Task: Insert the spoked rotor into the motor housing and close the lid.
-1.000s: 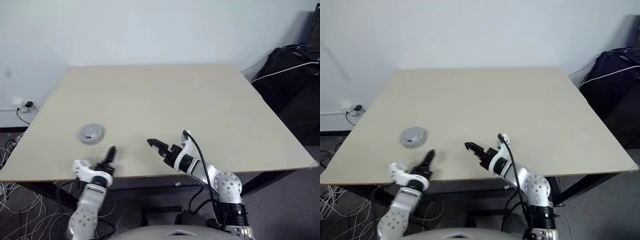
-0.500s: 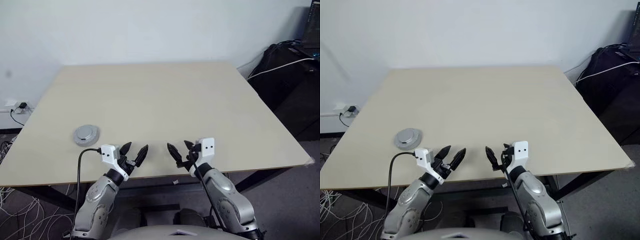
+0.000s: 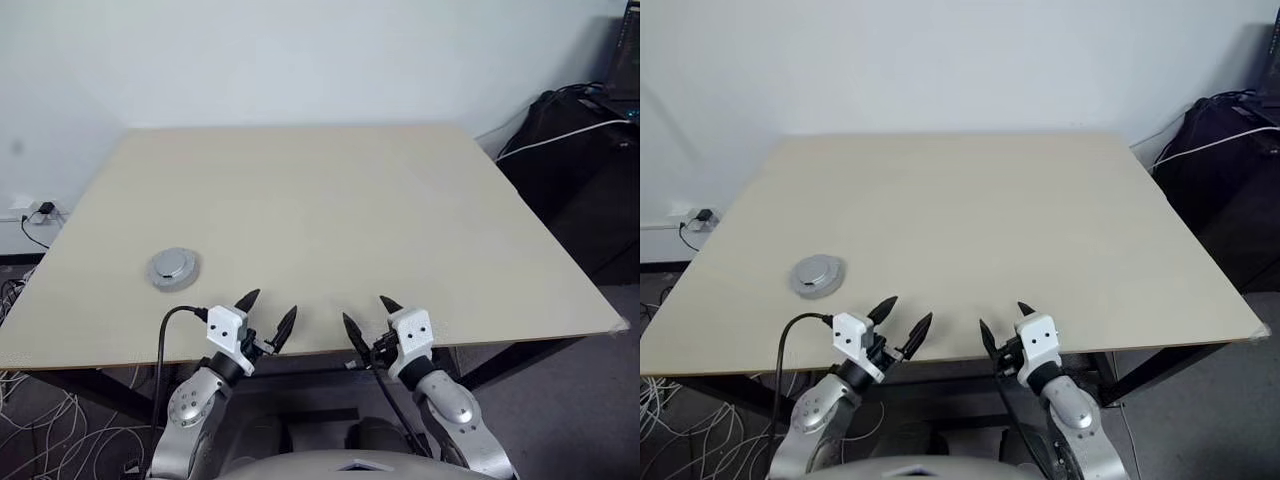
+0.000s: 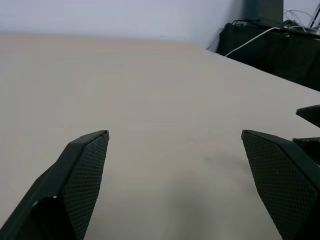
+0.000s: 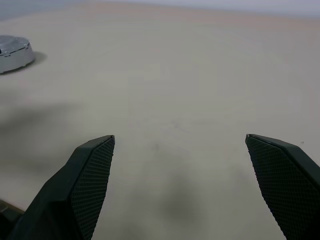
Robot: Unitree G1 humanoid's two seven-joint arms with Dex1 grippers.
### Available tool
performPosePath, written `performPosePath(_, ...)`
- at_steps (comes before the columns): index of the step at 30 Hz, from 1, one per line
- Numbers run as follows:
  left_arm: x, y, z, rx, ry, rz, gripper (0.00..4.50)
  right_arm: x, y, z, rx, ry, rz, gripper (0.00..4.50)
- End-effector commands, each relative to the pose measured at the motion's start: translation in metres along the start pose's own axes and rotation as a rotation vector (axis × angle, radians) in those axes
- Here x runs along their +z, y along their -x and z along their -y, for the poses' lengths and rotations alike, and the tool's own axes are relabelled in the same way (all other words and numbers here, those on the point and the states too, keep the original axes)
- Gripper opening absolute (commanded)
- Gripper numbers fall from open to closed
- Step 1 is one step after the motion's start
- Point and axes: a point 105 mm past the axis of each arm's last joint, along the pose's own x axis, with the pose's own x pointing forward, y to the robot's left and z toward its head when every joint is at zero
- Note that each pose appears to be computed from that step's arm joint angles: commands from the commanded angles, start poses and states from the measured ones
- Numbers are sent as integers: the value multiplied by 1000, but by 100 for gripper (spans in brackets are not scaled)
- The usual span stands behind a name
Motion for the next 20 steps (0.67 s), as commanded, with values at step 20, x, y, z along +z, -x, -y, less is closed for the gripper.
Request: performPosePath(20,14,-12,-7,132,-2,54,449,-3,-3,8,-28,-7,33,450)
